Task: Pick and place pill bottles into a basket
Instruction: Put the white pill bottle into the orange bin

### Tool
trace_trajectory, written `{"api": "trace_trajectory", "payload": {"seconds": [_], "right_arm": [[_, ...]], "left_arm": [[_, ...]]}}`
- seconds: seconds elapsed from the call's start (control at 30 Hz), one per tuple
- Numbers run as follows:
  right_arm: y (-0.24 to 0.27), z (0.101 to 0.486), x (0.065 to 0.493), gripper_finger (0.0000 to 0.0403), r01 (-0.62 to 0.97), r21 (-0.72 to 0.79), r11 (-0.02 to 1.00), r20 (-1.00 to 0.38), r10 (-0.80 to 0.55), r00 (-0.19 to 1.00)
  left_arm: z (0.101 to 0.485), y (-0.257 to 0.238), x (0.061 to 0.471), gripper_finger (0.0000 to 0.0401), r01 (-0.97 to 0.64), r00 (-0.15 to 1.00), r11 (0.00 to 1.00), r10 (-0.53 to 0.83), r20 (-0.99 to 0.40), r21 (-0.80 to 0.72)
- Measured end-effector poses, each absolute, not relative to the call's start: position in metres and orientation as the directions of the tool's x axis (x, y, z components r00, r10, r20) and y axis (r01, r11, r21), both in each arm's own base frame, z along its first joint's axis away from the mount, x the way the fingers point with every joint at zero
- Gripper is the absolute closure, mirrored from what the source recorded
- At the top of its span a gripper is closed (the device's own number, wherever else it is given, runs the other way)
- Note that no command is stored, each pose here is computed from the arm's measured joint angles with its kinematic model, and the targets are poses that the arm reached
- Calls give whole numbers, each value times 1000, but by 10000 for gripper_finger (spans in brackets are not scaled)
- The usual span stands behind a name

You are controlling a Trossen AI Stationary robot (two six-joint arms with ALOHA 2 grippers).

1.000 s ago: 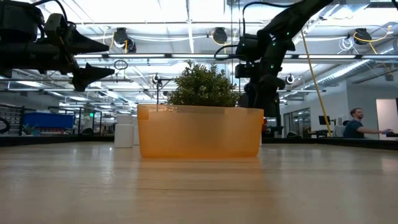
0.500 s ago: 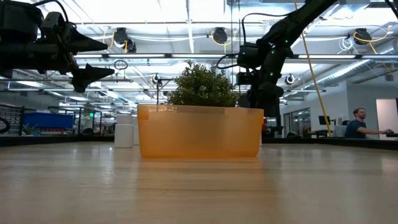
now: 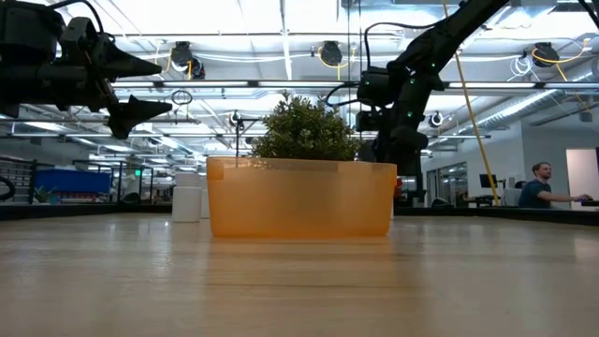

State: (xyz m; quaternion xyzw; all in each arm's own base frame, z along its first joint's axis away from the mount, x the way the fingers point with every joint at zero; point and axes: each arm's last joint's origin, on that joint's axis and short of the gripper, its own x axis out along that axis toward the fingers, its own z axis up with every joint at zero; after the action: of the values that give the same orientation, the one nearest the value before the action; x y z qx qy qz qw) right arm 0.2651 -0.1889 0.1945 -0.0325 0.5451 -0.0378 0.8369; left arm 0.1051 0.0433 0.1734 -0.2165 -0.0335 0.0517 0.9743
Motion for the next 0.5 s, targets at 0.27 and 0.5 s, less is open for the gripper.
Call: {"api": "trace_trajectory", "payload": {"seconds": [0.27,0.5], "right_arm": [[-189,195,266,155,33,-98,995,-906,-103,411],[-185,181,260,214,28,-75,997,-916,-80,393]], "left_arm": [[173,43,105,52,-84,992,893,115,43,-441],[173,43,105,52,-84,992,893,115,43,-443]]}}
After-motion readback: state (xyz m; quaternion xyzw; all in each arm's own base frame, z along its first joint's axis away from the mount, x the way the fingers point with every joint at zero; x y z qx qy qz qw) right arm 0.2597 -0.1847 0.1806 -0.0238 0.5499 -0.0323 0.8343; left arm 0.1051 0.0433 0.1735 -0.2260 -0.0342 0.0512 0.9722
